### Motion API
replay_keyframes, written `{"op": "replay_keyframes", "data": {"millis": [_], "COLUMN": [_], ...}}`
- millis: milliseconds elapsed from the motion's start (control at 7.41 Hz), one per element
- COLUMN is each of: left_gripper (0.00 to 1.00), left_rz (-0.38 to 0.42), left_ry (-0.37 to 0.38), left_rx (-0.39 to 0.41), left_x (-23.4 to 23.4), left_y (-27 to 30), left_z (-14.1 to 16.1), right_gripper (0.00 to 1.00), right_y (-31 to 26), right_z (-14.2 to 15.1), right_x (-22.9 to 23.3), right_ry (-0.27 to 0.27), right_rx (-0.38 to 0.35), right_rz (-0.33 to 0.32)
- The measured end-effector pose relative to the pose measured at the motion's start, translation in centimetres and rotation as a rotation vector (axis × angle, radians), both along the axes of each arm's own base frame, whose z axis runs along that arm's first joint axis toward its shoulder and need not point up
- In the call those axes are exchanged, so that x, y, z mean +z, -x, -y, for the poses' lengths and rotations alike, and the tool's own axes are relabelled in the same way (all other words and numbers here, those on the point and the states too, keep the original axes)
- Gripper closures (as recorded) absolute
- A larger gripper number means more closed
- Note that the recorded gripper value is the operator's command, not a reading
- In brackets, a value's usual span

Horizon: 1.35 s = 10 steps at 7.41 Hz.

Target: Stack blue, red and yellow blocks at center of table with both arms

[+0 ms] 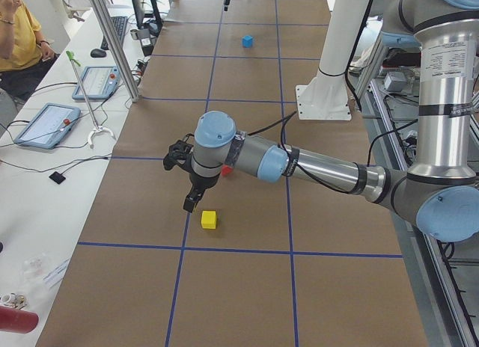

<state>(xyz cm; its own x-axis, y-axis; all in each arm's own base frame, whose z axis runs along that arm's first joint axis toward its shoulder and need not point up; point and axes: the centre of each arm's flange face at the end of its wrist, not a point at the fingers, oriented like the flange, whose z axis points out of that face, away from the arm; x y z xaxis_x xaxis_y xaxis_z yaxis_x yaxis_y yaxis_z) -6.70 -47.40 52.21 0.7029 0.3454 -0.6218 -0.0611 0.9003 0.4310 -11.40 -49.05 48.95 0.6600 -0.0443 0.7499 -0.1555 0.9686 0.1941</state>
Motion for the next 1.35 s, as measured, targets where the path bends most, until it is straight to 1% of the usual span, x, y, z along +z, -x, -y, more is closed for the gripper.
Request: {"op": "replay_keyframes", "data": {"millis": [135, 270, 405, 674, 809, 944, 1079, 1349], "left_gripper": [0.0, 0.0, 0.0, 0.0, 0.0, 0.0, 0.0, 0.0], "left_rz": [0.0, 0.0, 0.0, 0.0, 0.0, 0.0, 0.0, 0.0], "left_ry": [-0.006, -0.011, -0.015, -0.02, -0.021, -0.022, -0.022, -0.02], "left_rx": [0.0, 0.0, 0.0, 0.0, 0.0, 0.0, 0.0, 0.0], "left_x": [-0.2, -0.4, -0.6, -0.8, -0.8, -0.9, -0.9, -0.8], "left_y": [0.0, 0.0, 0.0, 0.0, 0.0, 0.0, 0.0, 0.0], "left_z": [0.0, 0.0, 0.0, 0.0, 0.0, 0.0, 0.0, -0.1], "right_gripper": [0.02, 0.02, 0.03, 0.01, 0.01, 0.01, 0.02, 0.02], "right_y": [1.8, 2.5, 2.8, 4.1, 5.5, 6.7, 7.2, 7.5], "right_z": [-1.6, -3.5, -5.4, -8.8, -9.8, -10.8, -11.7, -12.4], "right_x": [0.6, 1.6, 2.7, 4.5, 4.7, 4.9, 5.2, 6.3], "right_ry": [0.045, 0.081, 0.087, 0.089, 0.068, 0.015, -0.077, -0.292], "right_rx": [0.036, 0.061, 0.07, 0.084, 0.071, 0.024, -0.064, -0.277], "right_rz": [0.005, 0.002, -0.003, 0.006, -0.002, -0.01, -0.031, -0.102]}}
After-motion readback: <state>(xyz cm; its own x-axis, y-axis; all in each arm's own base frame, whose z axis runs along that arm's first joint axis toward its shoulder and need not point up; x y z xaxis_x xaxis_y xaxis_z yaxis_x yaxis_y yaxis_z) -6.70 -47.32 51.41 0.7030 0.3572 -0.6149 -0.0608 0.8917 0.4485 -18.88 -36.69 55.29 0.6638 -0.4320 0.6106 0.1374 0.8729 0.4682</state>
